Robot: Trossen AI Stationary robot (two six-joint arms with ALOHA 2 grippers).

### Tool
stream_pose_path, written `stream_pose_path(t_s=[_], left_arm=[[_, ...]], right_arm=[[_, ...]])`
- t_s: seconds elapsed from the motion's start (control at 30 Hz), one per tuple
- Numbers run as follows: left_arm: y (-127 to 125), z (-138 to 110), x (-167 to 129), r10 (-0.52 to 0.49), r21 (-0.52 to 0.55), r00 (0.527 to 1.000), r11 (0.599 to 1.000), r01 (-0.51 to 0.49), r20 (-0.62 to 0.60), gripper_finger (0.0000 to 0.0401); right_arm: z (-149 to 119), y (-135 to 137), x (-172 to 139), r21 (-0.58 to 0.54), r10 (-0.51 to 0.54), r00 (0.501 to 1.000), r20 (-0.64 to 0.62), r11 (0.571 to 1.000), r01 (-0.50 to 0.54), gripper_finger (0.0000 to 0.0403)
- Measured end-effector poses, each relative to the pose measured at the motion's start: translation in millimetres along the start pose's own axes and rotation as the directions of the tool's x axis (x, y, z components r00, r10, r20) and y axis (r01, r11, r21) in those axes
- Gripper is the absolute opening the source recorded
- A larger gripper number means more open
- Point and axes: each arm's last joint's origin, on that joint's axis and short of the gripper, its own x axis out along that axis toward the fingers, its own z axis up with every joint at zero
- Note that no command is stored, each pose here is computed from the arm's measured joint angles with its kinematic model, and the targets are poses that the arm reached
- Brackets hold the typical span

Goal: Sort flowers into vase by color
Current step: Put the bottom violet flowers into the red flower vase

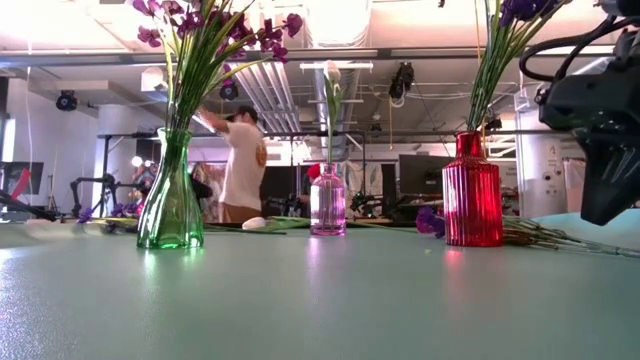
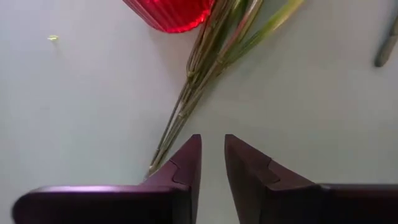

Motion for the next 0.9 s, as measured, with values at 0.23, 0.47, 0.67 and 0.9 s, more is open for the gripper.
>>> stream_pose_path(t_s=[0.23,0.47,0.67,0.9], left_arm=[[0.0,-0.1,0.0,0.000,0.001,1.000,1.000,0.000,0.000,0.0169],[0.0,-0.7,-0.1,0.000,0.009,1.000,1.000,0.000,-0.003,0.0169],[0.0,-0.8,-0.1,0.000,0.009,1.000,1.000,0.000,-0.004,0.0169],[0.0,-0.9,-0.1,0.000,0.011,1.000,1.000,0.000,-0.004,0.0169]], right_arm=[[0.1,1.1,1.4,-0.005,0.004,1.000,0.020,1.000,-0.003,0.0132],[-0.1,4.7,3.1,0.004,0.029,0.999,0.034,1.000,-0.029,0.0187],[-3.9,9.3,15.7,-0.020,0.012,0.999,0.050,1.000,-0.011,0.0200],[-6.6,14.7,28.8,-0.029,0.010,0.996,0.091,1.000,-0.007,0.0201]])
